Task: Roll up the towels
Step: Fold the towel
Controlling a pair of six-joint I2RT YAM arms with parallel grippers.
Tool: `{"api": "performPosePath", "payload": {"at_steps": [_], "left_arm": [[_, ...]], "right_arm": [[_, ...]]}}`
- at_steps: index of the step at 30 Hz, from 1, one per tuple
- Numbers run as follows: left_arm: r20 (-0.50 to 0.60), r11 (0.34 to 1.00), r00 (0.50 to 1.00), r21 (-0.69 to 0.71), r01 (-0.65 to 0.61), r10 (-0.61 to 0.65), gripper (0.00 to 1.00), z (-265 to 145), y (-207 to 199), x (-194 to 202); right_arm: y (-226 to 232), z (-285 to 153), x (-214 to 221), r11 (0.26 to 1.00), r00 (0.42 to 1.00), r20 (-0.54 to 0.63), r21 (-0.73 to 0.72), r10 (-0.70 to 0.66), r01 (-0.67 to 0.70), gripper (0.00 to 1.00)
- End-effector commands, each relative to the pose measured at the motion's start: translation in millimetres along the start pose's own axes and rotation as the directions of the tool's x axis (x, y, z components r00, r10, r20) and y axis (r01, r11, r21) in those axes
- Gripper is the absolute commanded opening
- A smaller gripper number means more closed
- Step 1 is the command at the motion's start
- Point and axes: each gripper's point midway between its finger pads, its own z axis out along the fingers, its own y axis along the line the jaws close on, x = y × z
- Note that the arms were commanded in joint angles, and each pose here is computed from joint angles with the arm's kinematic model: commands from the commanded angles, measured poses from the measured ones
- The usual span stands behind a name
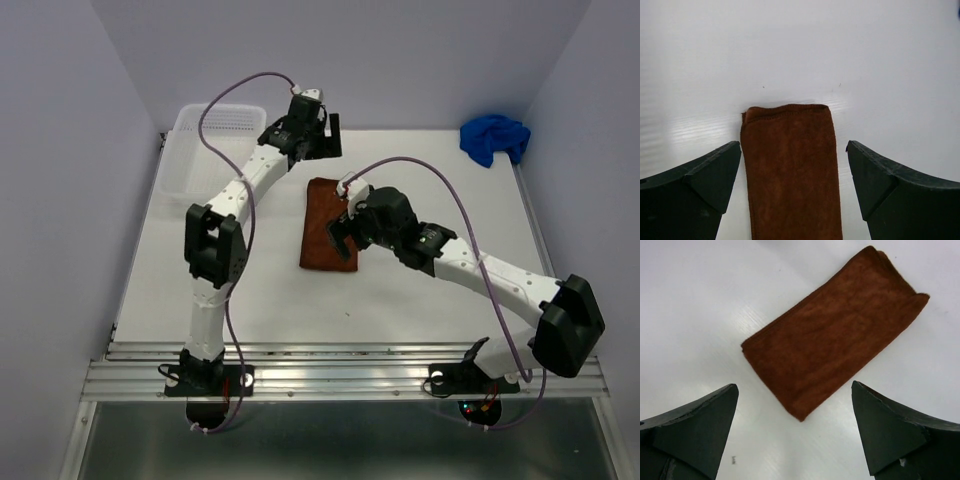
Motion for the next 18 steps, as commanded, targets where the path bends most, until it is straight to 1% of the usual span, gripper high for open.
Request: {"api": "performPosePath", "payload": {"at_steps": [1,2,3,4,6,7,9,10,11,12,13,14,17,18], "left_arm": [[0.133,0.989,0.987,-0.103,0.106,-0.092,0.99,-70,29,-44],[0.128,0.983,0.986,-0.136,0.125,-0.108,0.99,-80,39,-35],[0.128,0.976,0.984,-0.165,0.143,-0.123,0.99,-85,47,-30],[0.118,0.961,0.981,-0.21,0.178,-0.155,0.99,-94,60,-13],[0.098,0.956,0.976,-0.206,0.209,-0.192,0.99,-101,66,3],[0.071,0.946,0.969,-0.211,0.246,-0.236,0.99,-108,73,25],[0.049,0.932,0.958,-0.22,0.287,-0.283,0.99,-115,80,43],[0.001,0.92,0.95,-0.247,0.303,-0.313,0.99,-115,87,70],[-0.011,0.914,0.946,-0.264,0.309,-0.323,0.99,-119,92,80],[-0.02,0.908,0.942,-0.274,0.318,-0.336,0.99,-128,95,88],[-0.038,0.903,0.937,-0.282,0.323,-0.347,0.99,-132,97,99],[-0.06,0.895,0.931,-0.302,0.328,-0.361,0.99,-139,103,118],[-0.106,0.893,0.918,-0.299,0.336,-0.381,0.99,-156,108,155],[-0.112,0.889,0.911,-0.293,0.351,-0.397,0.99,-160,108,161]], "right_arm": [[-31,11,-37,0.969,0.967,0.06,0.027,-0.249,0.247,1.0],[-42,13,-39,0.964,0.962,0.061,0.014,-0.267,0.267,1.0],[-38,15,-38,0.948,0.948,0.057,-0.044,-0.313,0.316,1.0],[-41,19,-47,0.911,0.91,0.073,-0.042,-0.407,0.411,1.0],[-35,19,-32,0.838,0.848,0.033,-0.135,-0.529,0.529,1.0],[-36,19,-30,0.773,0.786,0.034,-0.158,-0.617,0.614,1.0],[-36,21,-23,0.776,0.79,0.014,-0.176,-0.613,0.606,1.0],[-31,23,-18,0.797,0.815,-0.002,-0.207,-0.58,0.567,1.0],[-26,21,-14,0.804,0.827,-0.006,-0.239,-0.562,0.545,1.0],[-13,23,-1,0.806,0.839,-0.029,-0.299,-0.543,0.511,1.0],[-5,24,6,0.815,0.853,-0.046,-0.326,-0.519,0.479,1.0],[-1,28,22,0.818,0.851,-0.093,-0.346,-0.517,0.459,1.0],[5,34,40,0.841,0.851,-0.171,-0.335,-0.497,0.424,1.0],[10,38,50,0.844,0.849,-0.197,-0.349,-0.491,0.407,1.0]]}}
